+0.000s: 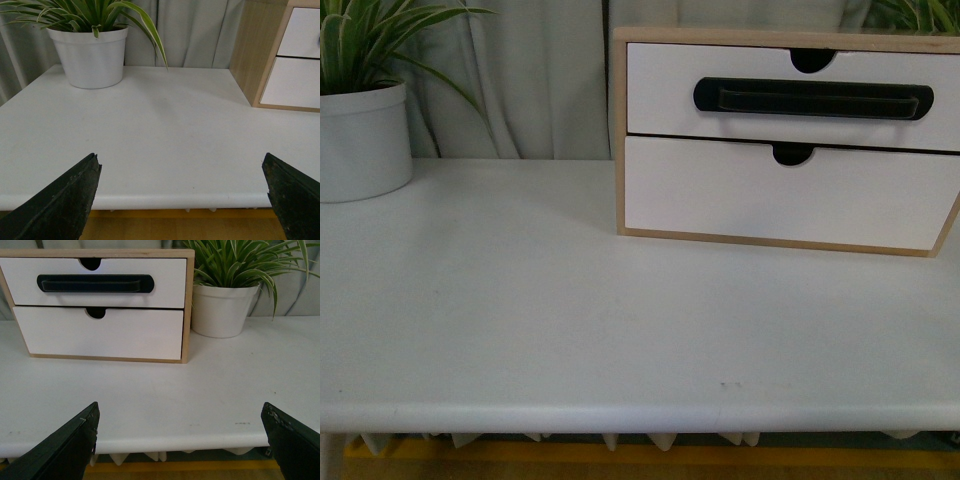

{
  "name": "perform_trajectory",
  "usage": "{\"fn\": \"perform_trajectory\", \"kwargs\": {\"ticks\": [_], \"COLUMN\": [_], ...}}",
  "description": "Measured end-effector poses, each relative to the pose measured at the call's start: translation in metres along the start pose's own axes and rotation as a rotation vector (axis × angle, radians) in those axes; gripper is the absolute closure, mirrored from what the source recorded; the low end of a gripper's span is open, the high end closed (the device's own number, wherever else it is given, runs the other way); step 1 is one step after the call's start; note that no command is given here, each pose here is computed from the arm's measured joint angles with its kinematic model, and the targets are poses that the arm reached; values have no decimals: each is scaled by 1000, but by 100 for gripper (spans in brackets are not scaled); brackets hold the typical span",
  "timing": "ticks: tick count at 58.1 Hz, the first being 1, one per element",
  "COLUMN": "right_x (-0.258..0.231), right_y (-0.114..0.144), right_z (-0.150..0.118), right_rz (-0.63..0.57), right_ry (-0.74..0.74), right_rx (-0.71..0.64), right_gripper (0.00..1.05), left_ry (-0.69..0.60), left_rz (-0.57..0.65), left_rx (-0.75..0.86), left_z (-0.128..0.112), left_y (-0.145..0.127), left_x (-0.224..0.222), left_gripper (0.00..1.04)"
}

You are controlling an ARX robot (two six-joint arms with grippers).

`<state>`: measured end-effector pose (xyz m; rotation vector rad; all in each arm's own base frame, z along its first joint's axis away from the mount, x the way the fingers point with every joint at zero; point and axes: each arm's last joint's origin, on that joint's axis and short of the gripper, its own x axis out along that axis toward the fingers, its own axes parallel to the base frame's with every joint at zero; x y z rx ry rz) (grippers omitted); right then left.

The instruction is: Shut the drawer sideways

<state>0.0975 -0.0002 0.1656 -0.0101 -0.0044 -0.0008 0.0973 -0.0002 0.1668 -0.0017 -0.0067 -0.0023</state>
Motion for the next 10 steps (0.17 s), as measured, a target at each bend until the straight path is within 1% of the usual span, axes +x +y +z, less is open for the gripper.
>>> {"fn": "perform_trajectory", "kwargs": {"ticks": [10], "right_x": [0], "right_y": [0], "right_z": [0], "right_rz": [0], "right_ry": [0], "right_rx": [0], "right_gripper": [9], "left_ry": [0], "left_rz": [0], "left_rx": [0], "left_z": [0], "left_y": [0], "left_x": [0], "left_gripper": [6]}}
